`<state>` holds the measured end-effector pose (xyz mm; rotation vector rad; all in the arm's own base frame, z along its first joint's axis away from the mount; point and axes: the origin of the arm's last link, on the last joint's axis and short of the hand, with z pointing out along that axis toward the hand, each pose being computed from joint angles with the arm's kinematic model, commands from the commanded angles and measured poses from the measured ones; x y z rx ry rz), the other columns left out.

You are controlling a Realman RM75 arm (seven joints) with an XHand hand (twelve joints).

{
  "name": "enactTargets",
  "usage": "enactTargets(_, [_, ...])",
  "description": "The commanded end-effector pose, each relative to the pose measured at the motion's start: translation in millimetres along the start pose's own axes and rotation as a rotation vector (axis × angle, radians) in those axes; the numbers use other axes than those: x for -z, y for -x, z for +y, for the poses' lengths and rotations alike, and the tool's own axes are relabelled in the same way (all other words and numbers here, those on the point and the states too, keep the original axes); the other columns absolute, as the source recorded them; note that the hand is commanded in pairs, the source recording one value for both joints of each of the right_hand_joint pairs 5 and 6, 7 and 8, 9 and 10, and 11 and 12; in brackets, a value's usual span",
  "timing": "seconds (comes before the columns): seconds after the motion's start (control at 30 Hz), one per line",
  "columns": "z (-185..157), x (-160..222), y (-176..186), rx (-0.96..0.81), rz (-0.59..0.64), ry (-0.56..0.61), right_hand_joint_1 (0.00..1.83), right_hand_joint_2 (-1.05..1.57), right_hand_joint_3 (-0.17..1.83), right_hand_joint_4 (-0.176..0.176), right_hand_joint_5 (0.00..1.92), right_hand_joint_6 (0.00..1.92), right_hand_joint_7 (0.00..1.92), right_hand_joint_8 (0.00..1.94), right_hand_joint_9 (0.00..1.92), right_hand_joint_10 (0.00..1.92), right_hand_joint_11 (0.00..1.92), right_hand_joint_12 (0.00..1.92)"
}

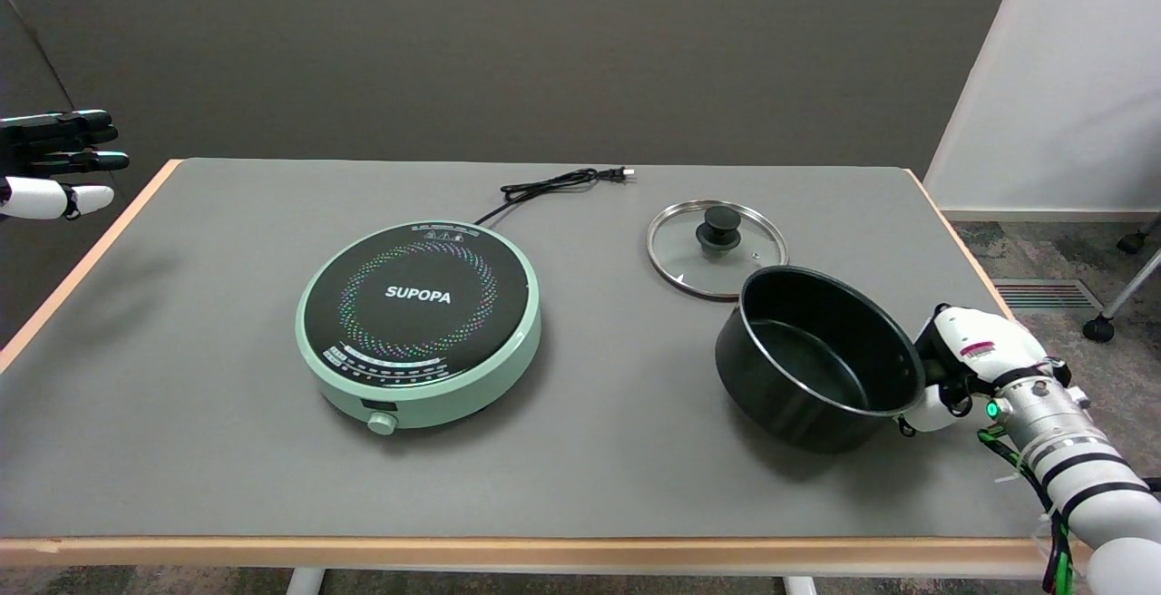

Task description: Pick up the soup pot.

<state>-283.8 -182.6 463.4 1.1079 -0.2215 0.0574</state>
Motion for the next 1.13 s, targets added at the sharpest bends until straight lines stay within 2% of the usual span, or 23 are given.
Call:
enactTargets(0.03, [-6.2,-15.9,-25.9,0.004,0.031,-0.042,1.23,0.44,0.67,-0.014,1.92,1.92,1.92,1.92,1.92,1.92,1.92,1.92])
enactTargets(0.3, [-17.7,-42.4,-60.3,0.018,0.121,-0.09,1.21,0.55,0.66,-0.016,1.92,1.92,1.92,1.92,1.92,1.92,1.92,1.92])
enactTargets(0.37, [-20.8,-46.0,-65.5,0.02,0.136,-0.1,1.1,0.82,0.65,-0.018,1.92,1.92,1.92,1.92,1.92,1.92,1.92,1.92])
enactTargets(0.43, [-24.4,-49.6,-71.5,0.023,0.152,-0.111,0.87,1.19,0.7,-0.024,1.92,1.92,1.92,1.92,1.92,1.92,1.92,1.92])
enactTargets(0.47, [-27.3,-51.1,-75.1,0.022,0.162,-0.12,0.84,1.22,0.75,-0.023,1.92,1.92,1.92,1.92,1.92,1.92,1.92,1.92])
enactTargets(0.57, [-37.1,-54.6,-83.4,0.018,0.188,-0.145,0.84,1.2,0.95,-0.024,1.92,1.92,1.92,1.92,1.92,1.92,1.92,1.92])
enactTargets(0.67, [-49.2,-56.6,-90.6,0.015,0.215,-0.176,0.84,1.2,0.99,-0.025,1.92,1.92,1.92,1.92,1.92,1.92,1.92,1.92])
enactTargets(0.9, [-79.7,-62.0,-106.6,0.014,0.265,-0.259,0.84,1.33,0.84,-0.027,1.92,1.92,1.92,1.92,1.92,1.92,1.92,1.92])
enactTargets(1.13, [-132.0,-74.1,-126.7,0.036,0.302,-0.415,0.84,1.36,0.76,-0.029,1.92,1.92,1.92,1.92,1.92,1.92,1.92,1.92])
